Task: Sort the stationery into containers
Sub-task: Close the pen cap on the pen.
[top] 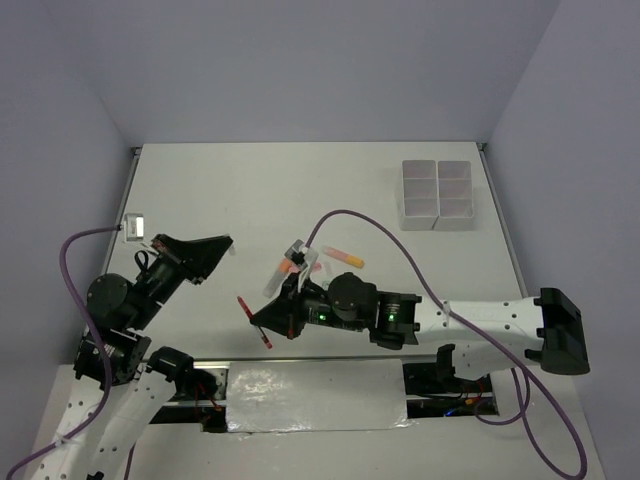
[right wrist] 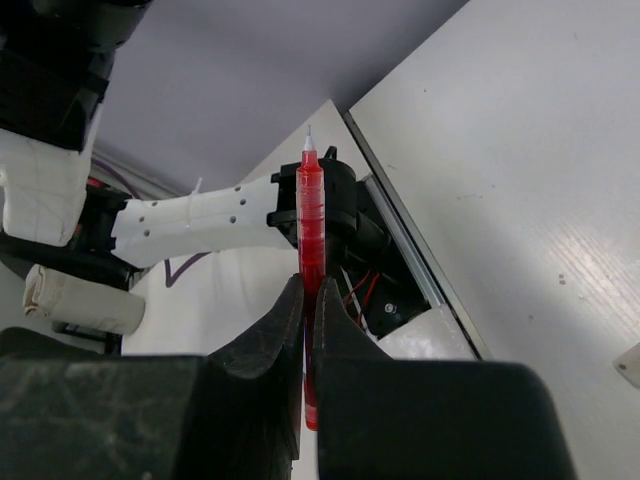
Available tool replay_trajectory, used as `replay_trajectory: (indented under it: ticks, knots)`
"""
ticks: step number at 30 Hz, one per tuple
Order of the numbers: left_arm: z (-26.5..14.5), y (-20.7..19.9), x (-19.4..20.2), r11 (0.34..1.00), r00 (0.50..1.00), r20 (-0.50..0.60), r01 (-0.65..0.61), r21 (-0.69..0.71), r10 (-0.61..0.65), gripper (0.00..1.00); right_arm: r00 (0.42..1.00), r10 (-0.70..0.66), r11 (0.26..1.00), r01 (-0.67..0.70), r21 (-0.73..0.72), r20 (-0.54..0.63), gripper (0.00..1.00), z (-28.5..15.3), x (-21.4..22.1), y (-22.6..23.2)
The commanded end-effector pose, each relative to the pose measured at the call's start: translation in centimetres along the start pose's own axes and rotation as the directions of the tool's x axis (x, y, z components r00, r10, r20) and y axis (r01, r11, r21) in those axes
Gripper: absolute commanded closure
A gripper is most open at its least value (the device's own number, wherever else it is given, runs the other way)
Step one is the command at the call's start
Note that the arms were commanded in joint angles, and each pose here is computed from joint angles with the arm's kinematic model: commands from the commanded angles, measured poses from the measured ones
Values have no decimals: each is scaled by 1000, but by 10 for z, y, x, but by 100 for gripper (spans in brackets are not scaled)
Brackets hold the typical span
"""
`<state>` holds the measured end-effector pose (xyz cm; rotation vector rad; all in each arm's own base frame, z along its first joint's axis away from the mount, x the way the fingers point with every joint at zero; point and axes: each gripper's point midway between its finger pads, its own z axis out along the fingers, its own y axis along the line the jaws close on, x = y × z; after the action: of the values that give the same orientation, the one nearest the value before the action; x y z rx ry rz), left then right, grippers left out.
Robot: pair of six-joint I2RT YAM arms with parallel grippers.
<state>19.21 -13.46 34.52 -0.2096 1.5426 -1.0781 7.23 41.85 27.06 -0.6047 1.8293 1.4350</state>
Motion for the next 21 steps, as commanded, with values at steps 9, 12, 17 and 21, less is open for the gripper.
replay_trajectory:
  ticks: [9,12,17,21]
  knots:
    - [-31,-71,-31,919,976,145,94,382,-160,100,968,27,996,-4,-92,249,100,-24,-61,30]
    - [-31,-68,-30,921,974,149,107,375,-173,100,958,28,995,0,-99,286,100,-24,-70,36]
    - [-29,-69,-31,918,971,148,118,379,-186,100,953,1,997,22,-70,302,100,-18,-81,39]
    - [-31,-71,-35,923,972,156,108,370,-176,100,955,-1,997,22,-68,296,100,-14,-79,39]
